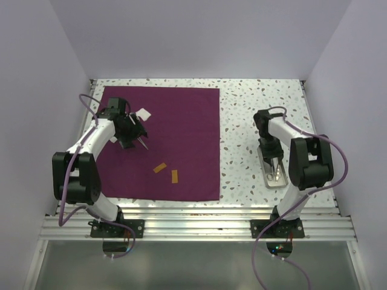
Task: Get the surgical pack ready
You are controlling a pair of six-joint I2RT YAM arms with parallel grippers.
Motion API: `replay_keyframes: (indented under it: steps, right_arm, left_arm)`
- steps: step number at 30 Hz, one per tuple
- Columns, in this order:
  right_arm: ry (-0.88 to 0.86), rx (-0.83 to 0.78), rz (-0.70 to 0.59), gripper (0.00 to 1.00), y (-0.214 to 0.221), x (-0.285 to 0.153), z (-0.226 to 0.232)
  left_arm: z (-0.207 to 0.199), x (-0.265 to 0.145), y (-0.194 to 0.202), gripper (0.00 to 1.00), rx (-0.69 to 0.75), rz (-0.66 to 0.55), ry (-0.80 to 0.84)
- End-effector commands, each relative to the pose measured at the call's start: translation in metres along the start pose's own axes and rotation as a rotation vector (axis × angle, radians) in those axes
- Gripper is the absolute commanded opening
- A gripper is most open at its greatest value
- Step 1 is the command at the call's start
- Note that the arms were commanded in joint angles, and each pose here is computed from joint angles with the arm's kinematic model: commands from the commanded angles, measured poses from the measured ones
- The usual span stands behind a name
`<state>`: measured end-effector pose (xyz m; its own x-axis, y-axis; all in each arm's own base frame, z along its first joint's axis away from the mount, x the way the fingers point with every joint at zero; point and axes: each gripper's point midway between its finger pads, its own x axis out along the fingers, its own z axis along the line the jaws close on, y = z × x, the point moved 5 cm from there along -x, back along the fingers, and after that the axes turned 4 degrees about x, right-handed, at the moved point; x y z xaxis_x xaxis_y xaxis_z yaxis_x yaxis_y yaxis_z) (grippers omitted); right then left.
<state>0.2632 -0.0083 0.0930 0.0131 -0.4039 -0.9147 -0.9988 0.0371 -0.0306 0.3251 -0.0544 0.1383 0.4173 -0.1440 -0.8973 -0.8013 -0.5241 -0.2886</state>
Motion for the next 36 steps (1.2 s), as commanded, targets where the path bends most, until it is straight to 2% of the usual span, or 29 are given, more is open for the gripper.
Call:
replay_keyframes:
  steps: [1, 7, 13, 16, 21, 31, 36]
  right_arm:
    - [0.031, 0.024, -0.053, 0.41, -0.012, -0.011, -0.009]
    - [-0.058, 0.044, -0.104, 0.47, -0.010, -0.042, -0.006]
    - [-0.264, 0.062, -0.306, 0.47, -0.038, -0.112, 0.014]
    - [-0.324, 0.013, -0.346, 0.47, -0.038, -0.129, 0.036]
    - [-0.380, -0.011, -0.314, 0.47, -0.031, -0.123, 0.056]
    - [-0.410, -0.026, -0.299, 0.46, -0.026, -0.115, 0.064]
    - [-0.427, -0.036, -0.291, 0.46, -0.030, -0.115, 0.071]
  left_arm:
    - [-0.010, -0.006, -0.017, 0.71, 0.031, -0.054, 0.039]
    - [-0.006, 0.004, -0.022, 0.71, 0.020, -0.054, -0.008]
    - [-0.003, 0.022, -0.041, 0.70, 0.008, -0.058, -0.113]
    - [0.003, 0.033, -0.052, 0.65, -0.002, -0.056, -0.207]
    - [0.009, 0.051, -0.066, 0.63, -0.030, -0.071, -0.319]
    - [0.004, 0.090, -0.063, 0.57, -0.030, -0.044, -0.369]
    - [0.009, 0.103, -0.055, 0.50, -0.036, -0.022, -0.406]
